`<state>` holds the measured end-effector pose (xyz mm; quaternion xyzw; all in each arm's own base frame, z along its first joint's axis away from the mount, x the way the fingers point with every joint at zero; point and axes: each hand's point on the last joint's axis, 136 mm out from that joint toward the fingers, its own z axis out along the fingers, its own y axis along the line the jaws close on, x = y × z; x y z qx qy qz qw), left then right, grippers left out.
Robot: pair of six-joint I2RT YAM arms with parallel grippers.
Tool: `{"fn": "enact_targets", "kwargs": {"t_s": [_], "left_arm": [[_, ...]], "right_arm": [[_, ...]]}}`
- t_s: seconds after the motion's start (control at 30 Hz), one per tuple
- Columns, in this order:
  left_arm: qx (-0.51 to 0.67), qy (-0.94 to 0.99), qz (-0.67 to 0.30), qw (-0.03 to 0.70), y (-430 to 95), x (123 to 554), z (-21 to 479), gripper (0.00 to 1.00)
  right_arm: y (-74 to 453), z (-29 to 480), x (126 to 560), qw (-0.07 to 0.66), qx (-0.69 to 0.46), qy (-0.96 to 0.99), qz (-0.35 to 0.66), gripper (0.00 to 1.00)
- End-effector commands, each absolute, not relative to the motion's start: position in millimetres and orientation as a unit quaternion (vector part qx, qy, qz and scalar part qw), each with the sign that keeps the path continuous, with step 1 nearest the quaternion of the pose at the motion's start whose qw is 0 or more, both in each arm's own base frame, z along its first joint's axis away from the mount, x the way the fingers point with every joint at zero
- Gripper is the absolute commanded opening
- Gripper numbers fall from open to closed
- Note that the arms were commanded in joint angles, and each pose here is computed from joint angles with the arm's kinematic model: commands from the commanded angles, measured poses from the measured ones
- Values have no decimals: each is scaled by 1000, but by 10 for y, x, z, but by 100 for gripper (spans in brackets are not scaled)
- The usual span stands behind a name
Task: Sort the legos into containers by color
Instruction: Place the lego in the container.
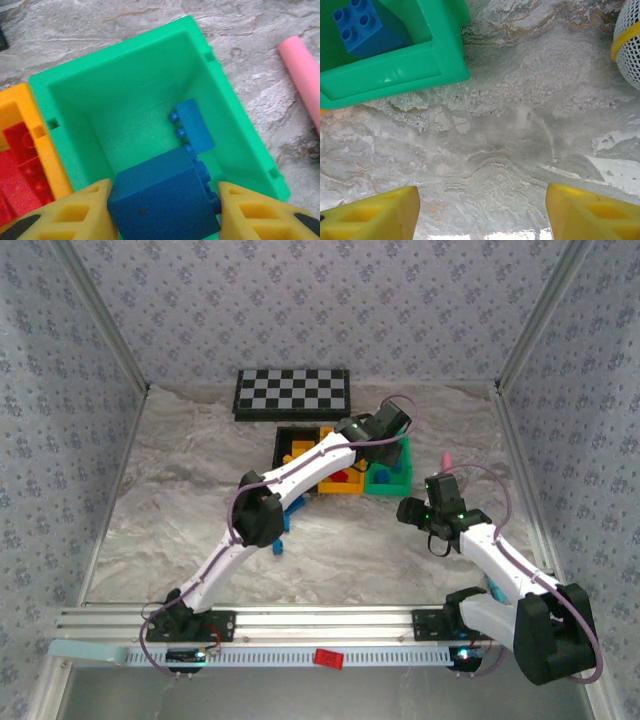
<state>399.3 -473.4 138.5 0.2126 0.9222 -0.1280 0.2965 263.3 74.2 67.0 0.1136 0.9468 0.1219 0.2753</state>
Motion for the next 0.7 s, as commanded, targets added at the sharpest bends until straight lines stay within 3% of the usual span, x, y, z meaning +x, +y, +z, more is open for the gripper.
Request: {"fn": "enact_targets", "kwargs": {"t_s": [0.0, 0.07, 0.3, 0.67], "left_arm": [[220, 918, -140, 298, -4785, 3997, 1459, 45], [221, 917, -151, 295, -4831, 3989, 1464, 48], [224, 917, -126, 304, -4718, 3948, 1594, 81], [196, 916, -96, 336, -4012, 3676, 1773, 81]], "right_arm": [[767, 679, 2606, 278, 106, 945, 133, 69], [777, 685, 2601, 280, 103, 945, 136, 70], [785, 688, 2598, 282, 100, 944, 138, 70], [875, 669, 2602, 272, 79, 949, 139, 70]]}}
